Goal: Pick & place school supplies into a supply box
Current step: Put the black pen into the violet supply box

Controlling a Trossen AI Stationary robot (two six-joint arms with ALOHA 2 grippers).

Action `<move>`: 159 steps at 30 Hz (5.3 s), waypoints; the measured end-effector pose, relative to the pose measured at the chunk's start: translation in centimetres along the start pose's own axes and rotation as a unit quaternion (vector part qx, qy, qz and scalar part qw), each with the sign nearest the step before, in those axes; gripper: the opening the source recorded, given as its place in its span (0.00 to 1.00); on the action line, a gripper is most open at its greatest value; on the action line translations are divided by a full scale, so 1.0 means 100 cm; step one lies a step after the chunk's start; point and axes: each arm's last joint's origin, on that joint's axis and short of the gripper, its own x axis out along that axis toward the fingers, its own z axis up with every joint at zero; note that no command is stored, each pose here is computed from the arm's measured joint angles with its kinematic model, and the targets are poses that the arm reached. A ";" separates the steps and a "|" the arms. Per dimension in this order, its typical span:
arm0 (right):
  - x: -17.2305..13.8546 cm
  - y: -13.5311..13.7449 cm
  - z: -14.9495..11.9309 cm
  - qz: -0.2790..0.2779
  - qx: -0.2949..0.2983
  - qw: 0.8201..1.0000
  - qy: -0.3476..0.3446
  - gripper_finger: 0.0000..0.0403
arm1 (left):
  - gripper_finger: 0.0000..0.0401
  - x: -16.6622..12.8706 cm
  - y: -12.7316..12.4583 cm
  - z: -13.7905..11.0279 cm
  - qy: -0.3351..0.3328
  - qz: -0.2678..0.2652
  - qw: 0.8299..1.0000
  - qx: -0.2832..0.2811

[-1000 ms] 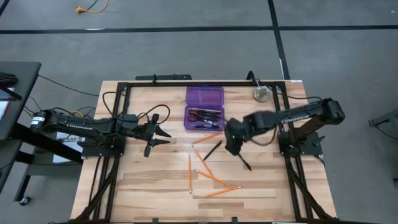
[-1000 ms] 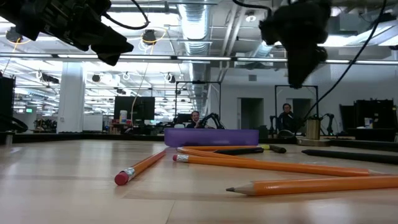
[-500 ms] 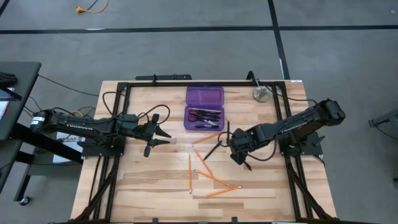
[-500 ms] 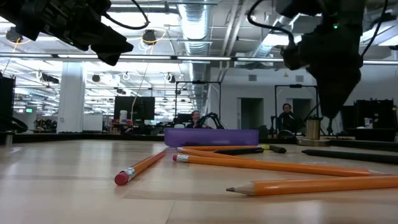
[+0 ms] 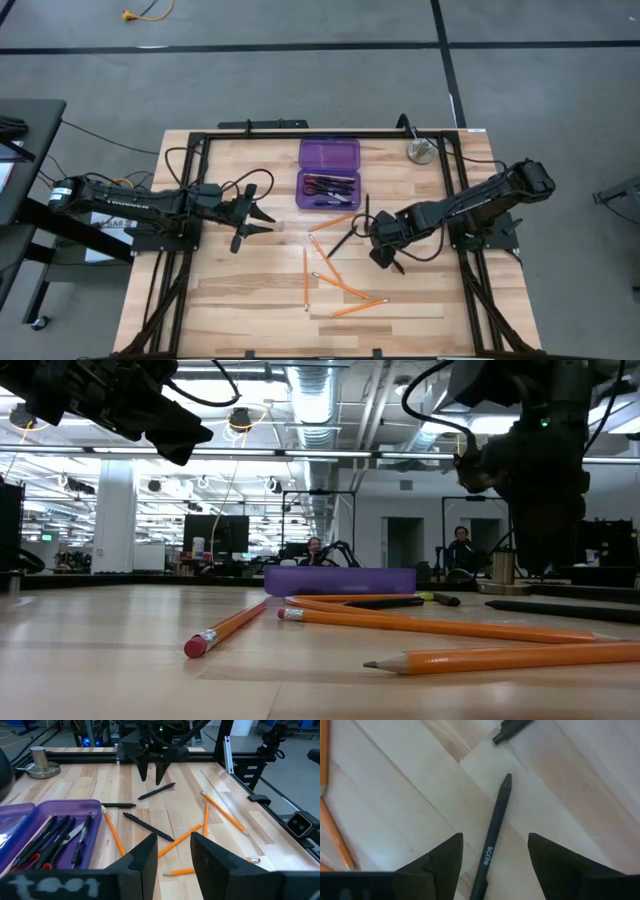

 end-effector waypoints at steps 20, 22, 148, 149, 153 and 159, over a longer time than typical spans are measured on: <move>0.033 -0.013 -0.018 0.014 0.018 1.000 -0.007 0.54 | 0.26 0.000 0.000 0.000 0.000 0.000 1.000 -0.002; 0.039 -0.012 -0.019 0.005 0.019 1.000 -0.004 0.54 | 0.26 0.000 0.000 0.000 0.000 0.000 1.000 -0.002; -0.059 -0.038 -0.014 -0.160 0.051 0.940 -0.298 0.44 | 0.26 0.163 0.012 0.009 0.125 0.015 0.991 -0.051; -0.056 -0.035 -0.017 -0.160 0.051 0.938 -0.303 0.44 | 0.26 0.172 0.009 0.009 0.127 0.015 0.991 -0.049; -0.048 -0.025 -0.027 -0.158 0.053 0.934 -0.318 0.44 | 0.26 0.199 -0.002 0.009 0.140 0.051 0.988 -0.034; -0.041 -0.014 -0.040 -0.152 0.045 0.931 -0.329 0.44 | 0.26 0.232 -0.007 0.007 0.162 0.169 0.972 -0.027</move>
